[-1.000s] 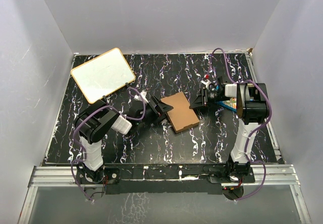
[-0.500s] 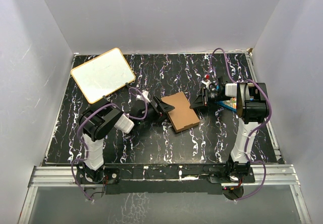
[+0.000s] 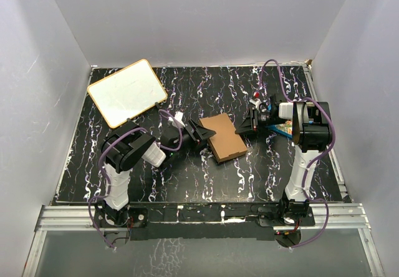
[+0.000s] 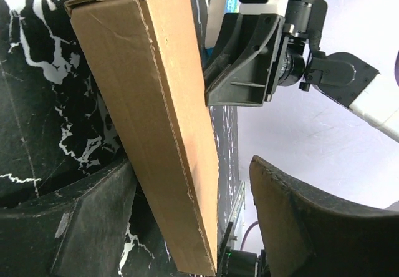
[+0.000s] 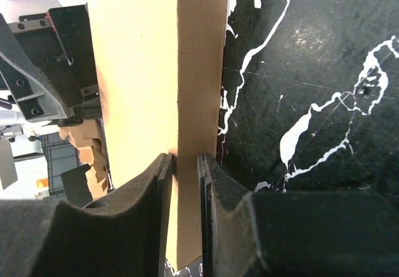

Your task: Fold the paper box

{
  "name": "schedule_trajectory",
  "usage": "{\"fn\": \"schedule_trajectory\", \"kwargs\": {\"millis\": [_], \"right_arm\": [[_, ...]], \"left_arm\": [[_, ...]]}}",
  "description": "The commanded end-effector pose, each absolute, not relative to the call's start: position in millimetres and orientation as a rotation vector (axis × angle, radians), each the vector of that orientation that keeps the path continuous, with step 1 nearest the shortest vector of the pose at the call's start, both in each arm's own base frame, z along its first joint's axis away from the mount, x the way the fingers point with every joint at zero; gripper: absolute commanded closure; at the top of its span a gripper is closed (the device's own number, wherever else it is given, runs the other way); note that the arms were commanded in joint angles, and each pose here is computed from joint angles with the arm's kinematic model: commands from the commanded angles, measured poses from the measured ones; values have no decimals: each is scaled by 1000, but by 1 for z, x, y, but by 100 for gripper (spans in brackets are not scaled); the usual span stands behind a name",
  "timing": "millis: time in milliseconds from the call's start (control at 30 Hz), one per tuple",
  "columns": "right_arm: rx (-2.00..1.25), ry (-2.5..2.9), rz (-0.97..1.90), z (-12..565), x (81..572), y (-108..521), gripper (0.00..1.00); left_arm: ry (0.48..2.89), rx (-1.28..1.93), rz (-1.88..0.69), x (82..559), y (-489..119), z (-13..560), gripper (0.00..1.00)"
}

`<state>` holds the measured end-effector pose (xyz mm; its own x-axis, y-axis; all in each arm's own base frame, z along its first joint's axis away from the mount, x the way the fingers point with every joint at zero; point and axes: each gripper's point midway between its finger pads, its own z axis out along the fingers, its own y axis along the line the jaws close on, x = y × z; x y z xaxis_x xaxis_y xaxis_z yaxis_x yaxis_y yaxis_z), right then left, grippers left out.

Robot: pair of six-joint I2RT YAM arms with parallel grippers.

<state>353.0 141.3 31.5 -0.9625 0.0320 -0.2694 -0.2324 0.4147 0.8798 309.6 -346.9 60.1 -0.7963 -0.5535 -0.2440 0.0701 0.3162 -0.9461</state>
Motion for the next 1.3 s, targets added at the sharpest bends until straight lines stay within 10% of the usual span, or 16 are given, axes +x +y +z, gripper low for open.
{"fn": "schedule_trajectory", "kwargs": {"millis": [0,433,800,1267], "right_arm": [[-236,2575,1225,-27,361,111,76],[-305,2452,1346,1,362,123,72],[-508,2198,1363,82,368,125,42],[-533,2063,1315,119,362,114,41]], "left_arm": [[1965,-355,-1558,309,-353,84,32],[2150,-434,-1395,316,-352,51,70],[2158,-337,-1267,303,-320,86,97],[2522,-162,-389,249,-149,135,100]]}}
